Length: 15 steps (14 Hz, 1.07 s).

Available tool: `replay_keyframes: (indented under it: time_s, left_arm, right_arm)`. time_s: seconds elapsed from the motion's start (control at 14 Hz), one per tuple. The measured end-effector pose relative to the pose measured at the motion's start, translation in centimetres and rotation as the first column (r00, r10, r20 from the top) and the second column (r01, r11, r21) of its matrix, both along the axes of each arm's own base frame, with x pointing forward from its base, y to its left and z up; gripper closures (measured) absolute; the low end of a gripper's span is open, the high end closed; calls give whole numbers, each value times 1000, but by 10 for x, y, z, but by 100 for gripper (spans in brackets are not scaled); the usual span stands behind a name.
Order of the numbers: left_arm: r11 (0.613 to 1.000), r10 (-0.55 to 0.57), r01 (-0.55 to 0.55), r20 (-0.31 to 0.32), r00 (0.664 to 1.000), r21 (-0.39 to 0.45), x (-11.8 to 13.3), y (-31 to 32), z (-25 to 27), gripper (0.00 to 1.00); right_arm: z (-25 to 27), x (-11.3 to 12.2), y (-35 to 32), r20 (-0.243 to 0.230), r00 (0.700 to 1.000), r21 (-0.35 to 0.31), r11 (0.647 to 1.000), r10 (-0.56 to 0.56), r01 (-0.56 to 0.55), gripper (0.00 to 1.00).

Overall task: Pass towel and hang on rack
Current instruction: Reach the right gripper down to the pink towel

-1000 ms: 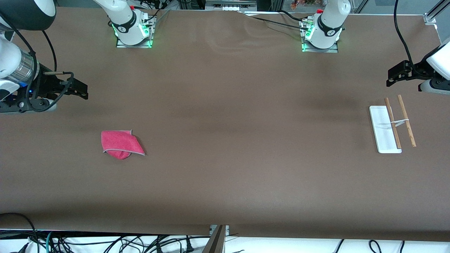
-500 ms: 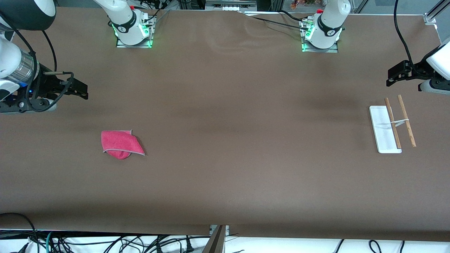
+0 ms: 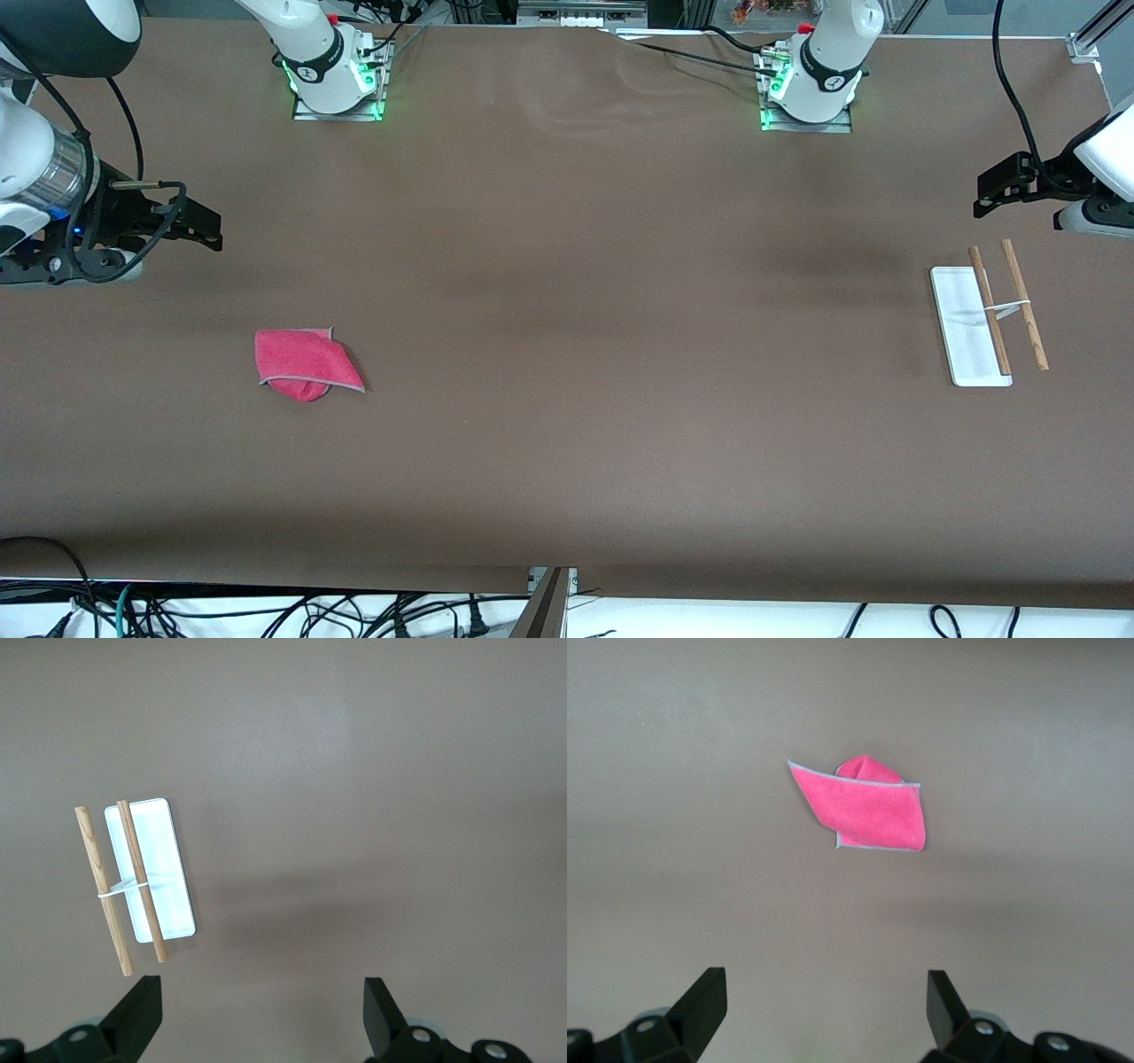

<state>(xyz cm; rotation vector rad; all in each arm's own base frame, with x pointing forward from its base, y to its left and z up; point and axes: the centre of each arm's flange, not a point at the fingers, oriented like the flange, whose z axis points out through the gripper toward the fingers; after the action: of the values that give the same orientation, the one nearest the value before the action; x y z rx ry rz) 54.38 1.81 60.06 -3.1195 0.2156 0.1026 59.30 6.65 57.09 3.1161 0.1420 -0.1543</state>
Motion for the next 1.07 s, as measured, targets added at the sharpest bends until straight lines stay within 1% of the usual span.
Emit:
replay_keyframes:
  time_s: [0.14,0.21,0.29,0.5,0.64,0.86,1.07]
  left_arm:
    - [1000,0,0,-1,1000,0,0,0,0,0]
    - [1000,0,0,-3,1000,0,0,0,0,0]
    - [1000,0,0,-7,1000,0,-1,0,-1,0]
    - [1000,0,0,-10,1000,0,-1,0,-1,0]
    - [1000,0,0,-10,1000,0,-1,0,-1,0]
    - [1000,0,0,-11,1000,0,-1,0,-1,0]
    - [1000,1,-1,-11,1000,0,-1,0,-1,0]
  right_arm:
    - [-23,6,10,-39,999,2,1000,20,-20,0]
    - [-38,11,24,-53,998,4,999,42,-42,0]
    - [-56,17,41,-56,996,7,998,68,-68,0]
    - [-122,37,96,-48,988,18,989,148,-147,0]
    - [-173,51,117,-42,980,29,981,192,-191,0]
    - [-235,69,117,-30,964,47,963,265,-264,0]
    - [-279,77,116,-24,941,60,940,338,-336,0]
